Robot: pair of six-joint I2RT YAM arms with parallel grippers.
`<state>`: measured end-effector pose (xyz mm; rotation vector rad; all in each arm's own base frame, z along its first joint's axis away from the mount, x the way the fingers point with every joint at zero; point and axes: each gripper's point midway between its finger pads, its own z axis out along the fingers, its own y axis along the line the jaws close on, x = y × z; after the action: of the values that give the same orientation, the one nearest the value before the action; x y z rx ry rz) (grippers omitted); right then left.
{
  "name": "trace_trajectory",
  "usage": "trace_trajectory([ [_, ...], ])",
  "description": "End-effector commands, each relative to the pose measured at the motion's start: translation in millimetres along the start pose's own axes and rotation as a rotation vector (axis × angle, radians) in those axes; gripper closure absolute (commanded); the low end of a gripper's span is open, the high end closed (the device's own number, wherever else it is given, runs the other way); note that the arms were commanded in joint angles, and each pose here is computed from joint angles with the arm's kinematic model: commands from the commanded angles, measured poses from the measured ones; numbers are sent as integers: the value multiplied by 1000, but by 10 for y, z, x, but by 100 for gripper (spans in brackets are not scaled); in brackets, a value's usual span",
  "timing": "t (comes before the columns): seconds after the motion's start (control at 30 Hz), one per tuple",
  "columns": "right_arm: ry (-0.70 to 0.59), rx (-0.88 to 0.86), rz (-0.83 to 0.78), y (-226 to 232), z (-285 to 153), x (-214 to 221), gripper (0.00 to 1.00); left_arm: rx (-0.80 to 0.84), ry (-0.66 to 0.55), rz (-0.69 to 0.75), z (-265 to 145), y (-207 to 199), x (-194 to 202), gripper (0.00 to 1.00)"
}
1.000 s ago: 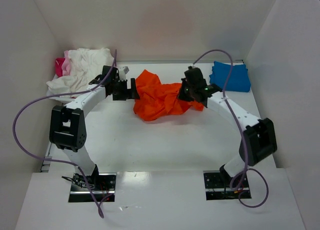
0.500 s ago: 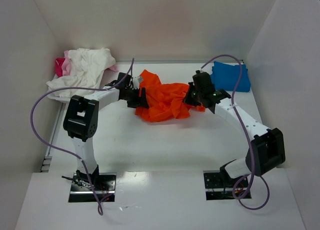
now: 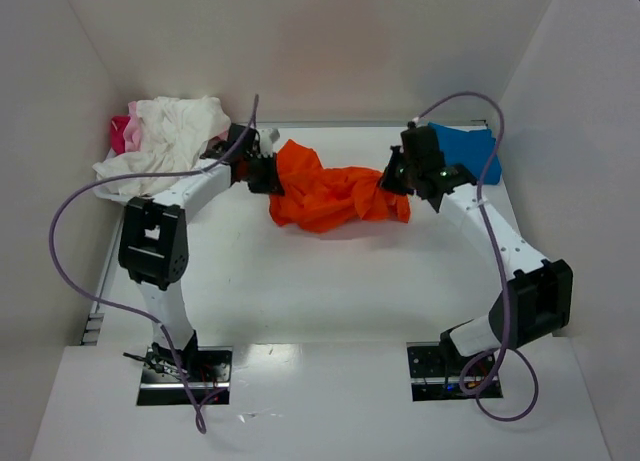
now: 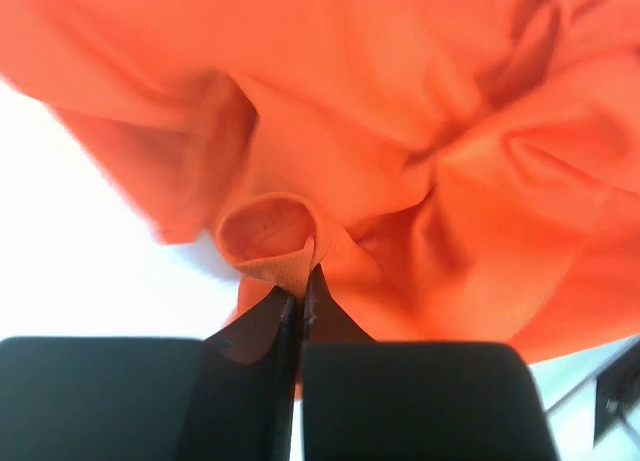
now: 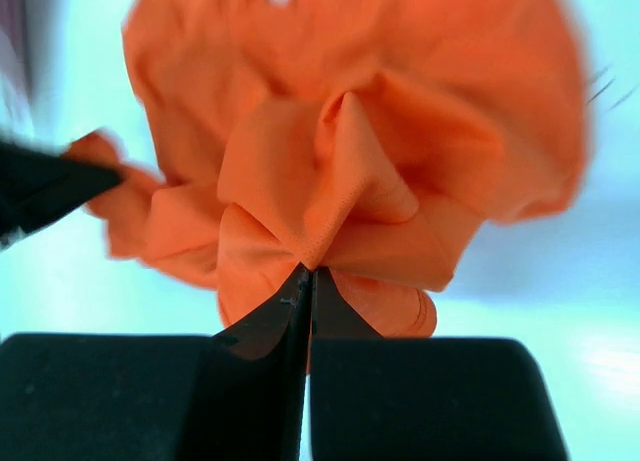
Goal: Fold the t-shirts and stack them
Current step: Flatten out the tshirt
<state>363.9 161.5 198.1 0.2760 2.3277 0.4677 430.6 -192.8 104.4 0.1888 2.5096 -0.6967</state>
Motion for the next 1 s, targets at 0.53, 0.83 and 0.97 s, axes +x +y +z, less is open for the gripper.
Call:
trace_trajectory([
  [0.53, -760, -120, -55, 435, -1875, -2741, 100, -86, -985, 209, -3691, -858, -2498, 100],
  [0.83, -832, -129, -59, 427, -2226, -2739, 100, -157, -1074, 234, -4177, -967, -2449, 100],
  [0.97, -802, -136, -48, 371, -2176, -2565, 100, -198, -1085, 226, -4302, -949, -2335, 100],
])
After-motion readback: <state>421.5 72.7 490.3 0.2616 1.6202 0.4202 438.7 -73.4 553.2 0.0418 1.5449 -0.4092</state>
